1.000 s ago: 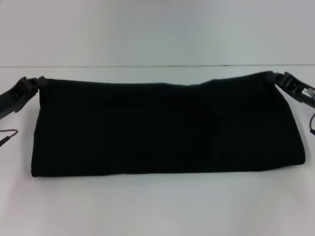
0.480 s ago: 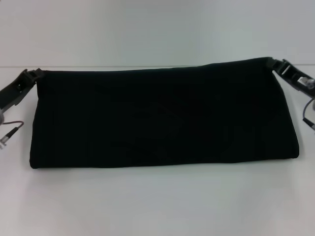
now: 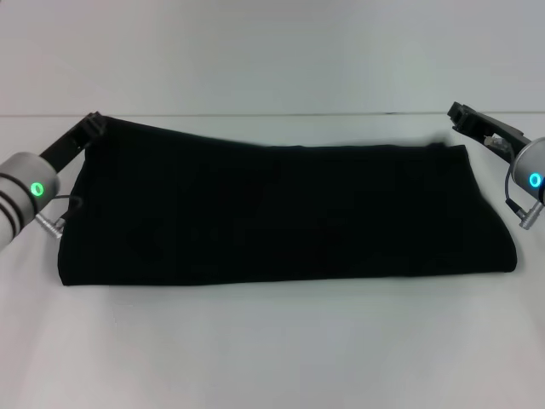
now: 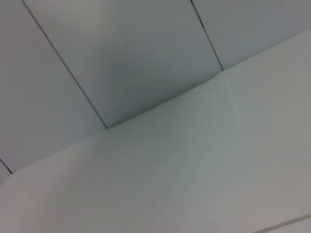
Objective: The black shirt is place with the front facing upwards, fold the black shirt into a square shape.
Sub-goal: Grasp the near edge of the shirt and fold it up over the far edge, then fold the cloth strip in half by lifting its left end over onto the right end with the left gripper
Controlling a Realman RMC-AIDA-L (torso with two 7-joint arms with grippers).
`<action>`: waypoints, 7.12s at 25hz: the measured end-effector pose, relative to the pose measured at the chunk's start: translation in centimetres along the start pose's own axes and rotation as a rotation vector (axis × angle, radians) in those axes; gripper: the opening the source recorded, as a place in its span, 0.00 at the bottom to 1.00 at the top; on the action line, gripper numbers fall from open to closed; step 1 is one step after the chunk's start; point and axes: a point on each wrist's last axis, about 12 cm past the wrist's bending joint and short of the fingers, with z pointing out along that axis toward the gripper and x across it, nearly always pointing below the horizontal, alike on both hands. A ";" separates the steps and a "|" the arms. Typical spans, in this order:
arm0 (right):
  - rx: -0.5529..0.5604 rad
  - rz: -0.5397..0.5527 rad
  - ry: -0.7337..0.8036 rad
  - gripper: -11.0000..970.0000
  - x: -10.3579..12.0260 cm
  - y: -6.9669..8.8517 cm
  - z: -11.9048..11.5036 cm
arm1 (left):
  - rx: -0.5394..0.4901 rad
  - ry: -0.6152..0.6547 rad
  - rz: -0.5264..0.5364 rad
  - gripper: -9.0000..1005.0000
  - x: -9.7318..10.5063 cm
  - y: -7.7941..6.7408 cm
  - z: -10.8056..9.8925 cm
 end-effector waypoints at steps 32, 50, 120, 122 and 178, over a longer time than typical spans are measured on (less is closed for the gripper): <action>-0.661 -0.377 0.200 0.83 5.1 0.2 -9.0 | 0.195 0.240 -0.425 0.89 -0.1 8.6 -12.6; -0.705 -0.442 0.243 0.96 6.5 0.4 -9.6 | 0.033 0.392 -0.546 0.90 1.5 10.2 -13.9; -0.720 -0.430 0.239 0.96 6.3 0.8 -9.4 | 0.056 0.446 -0.574 0.90 1.0 9.3 -12.9; -0.720 -0.430 0.238 0.96 6.3 0.8 -9.4 | 0.058 0.448 -0.571 0.90 1.0 9.2 -12.8; -0.748 -0.407 0.210 0.96 5.9 1.4 -9.3 | 0.086 0.451 -0.384 0.03 0.5 7.1 -9.4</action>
